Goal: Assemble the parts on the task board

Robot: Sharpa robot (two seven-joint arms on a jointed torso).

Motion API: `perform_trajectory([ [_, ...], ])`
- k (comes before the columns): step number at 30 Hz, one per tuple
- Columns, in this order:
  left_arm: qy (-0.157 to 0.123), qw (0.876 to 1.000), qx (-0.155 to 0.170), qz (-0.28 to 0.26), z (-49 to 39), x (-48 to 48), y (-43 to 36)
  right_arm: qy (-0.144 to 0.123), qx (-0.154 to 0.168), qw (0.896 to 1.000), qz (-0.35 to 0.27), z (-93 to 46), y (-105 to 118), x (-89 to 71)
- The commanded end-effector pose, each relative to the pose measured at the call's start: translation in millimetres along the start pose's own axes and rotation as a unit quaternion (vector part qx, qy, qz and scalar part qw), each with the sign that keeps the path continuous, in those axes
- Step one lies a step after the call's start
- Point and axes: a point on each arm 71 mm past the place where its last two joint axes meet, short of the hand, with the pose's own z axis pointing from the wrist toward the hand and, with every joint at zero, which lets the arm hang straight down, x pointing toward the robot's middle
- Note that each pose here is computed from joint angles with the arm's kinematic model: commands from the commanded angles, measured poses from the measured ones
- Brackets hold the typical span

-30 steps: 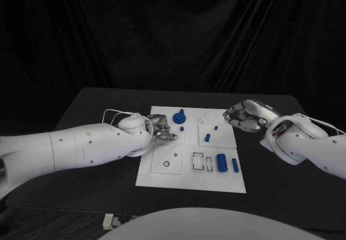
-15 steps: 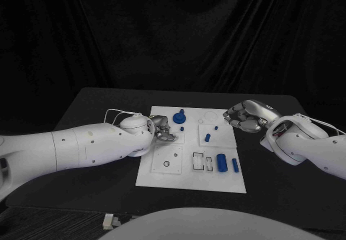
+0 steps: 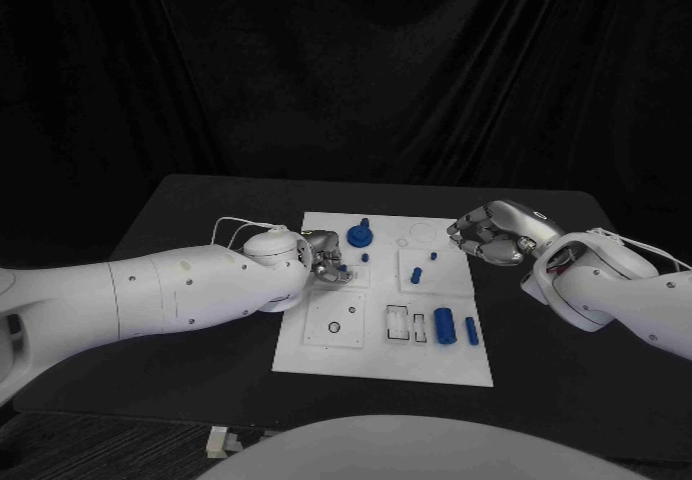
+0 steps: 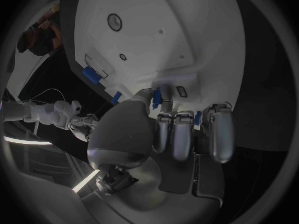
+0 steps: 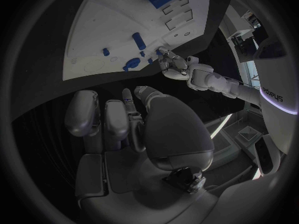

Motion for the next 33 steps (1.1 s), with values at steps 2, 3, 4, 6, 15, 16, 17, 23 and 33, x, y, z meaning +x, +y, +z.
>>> perform_trajectory([
  [2,0.011,1.0,0.009,0.005,0.7,5.3,-1.7,0.001,0.004,1.0,0.001,-0.5,-1.1,1.0],
  [3,0.012,1.0,0.008,0.005,0.7,5.5,-1.6,0.001,0.004,1.0,0.001,-0.5,-1.1,1.1],
  [4,0.013,1.0,0.008,0.005,0.7,5.7,-1.6,0.001,0.005,1.0,0.001,-0.5,-1.2,1.2],
  [6,0.015,1.0,0.009,0.006,0.7,6.1,-1.7,0.002,0.005,1.0,0.001,-0.5,-1.3,1.5],
  [15,0.02,1.0,0.009,0.008,0.2,7.0,-1.3,0.004,0.006,1.0,0.002,-0.4,-1.4,2.9],
  [16,0.02,1.0,0.008,0.008,0.1,7.1,-1.0,0.004,0.006,1.0,0.002,-0.4,-1.3,3.2],
  [17,0.021,1.0,0.008,0.008,0.0,7.2,-0.6,0.005,0.006,1.0,0.002,-0.4,-1.3,3.5],
  [23,0.024,1.0,0.004,0.01,-0.5,7.5,1.5,0.005,0.006,1.0,0.002,-0.7,-1.4,4.2],
  [33,0.018,1.0,0.0,0.006,-1.9,6.6,4.6,0.005,0.008,1.0,0.003,-1.1,-1.8,4.5],
])
